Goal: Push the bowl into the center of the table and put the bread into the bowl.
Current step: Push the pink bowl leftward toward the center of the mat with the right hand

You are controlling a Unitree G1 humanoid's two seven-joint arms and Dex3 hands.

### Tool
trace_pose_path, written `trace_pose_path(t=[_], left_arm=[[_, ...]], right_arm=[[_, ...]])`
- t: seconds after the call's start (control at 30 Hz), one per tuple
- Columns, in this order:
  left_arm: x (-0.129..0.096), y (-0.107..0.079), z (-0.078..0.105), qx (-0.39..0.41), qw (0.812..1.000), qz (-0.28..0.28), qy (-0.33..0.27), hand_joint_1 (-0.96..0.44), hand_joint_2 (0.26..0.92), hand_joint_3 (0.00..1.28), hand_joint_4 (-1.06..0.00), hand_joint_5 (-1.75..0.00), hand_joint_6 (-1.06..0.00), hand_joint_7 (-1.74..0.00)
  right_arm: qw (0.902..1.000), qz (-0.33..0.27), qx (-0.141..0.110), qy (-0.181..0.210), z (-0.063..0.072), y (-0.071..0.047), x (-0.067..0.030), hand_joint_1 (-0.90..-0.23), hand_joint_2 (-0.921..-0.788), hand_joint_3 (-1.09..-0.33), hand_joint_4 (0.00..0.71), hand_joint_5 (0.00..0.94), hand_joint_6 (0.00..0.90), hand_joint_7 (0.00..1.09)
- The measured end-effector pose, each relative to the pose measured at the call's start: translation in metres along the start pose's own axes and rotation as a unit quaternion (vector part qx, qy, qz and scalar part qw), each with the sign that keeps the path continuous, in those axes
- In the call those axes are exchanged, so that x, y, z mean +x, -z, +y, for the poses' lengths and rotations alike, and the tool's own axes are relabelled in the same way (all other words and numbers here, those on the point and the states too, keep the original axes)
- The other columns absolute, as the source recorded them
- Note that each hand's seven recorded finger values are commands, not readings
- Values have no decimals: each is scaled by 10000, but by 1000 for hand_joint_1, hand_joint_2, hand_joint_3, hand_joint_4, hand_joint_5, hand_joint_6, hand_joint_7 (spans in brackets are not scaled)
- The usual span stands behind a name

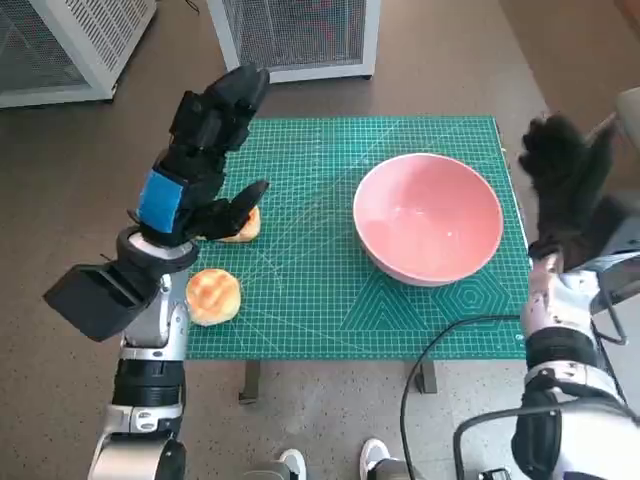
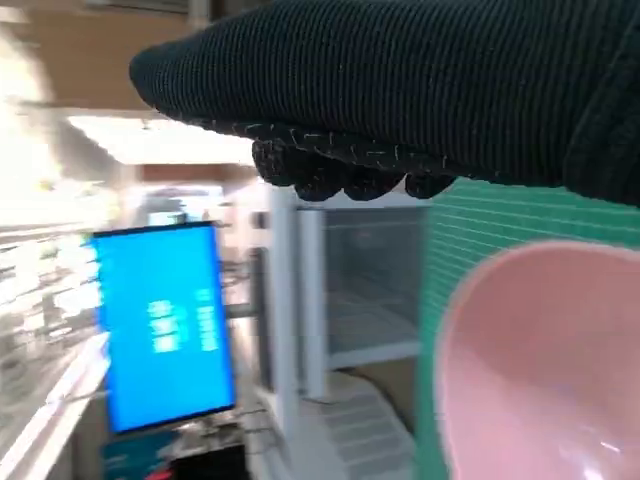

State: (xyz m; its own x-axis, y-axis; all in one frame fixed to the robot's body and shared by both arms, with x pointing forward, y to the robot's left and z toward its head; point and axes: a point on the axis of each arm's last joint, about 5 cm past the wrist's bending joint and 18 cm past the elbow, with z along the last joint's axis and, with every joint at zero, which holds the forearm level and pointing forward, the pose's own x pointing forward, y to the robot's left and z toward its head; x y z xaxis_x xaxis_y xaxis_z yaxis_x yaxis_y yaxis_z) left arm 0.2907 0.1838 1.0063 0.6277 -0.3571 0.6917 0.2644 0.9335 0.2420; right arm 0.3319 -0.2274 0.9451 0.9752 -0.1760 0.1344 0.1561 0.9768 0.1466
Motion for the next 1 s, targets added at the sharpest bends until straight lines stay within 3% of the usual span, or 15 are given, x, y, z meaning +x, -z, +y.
trace_pose_path(t=[0.4,0.7,1.0], left_arm=[[-68,-10,72,217,9997,25,-76,-607,921,383,-160,-3,1,-525],[-147,2,107,248,9995,127,-164,-598,921,378,-171,-8,-8,-517],[-237,8,143,300,9989,245,-266,-603,921,372,-177,-5,-37,-465]], right_arm=[[9981,602,157,-17,184,148,-38,-581,-921,-784,152,15,51,386],[9948,818,566,-238,351,248,-82,-558,-921,-783,166,12,71,391],[9923,867,776,-415,496,281,-96,-546,-921,-805,156,3,74,401]])
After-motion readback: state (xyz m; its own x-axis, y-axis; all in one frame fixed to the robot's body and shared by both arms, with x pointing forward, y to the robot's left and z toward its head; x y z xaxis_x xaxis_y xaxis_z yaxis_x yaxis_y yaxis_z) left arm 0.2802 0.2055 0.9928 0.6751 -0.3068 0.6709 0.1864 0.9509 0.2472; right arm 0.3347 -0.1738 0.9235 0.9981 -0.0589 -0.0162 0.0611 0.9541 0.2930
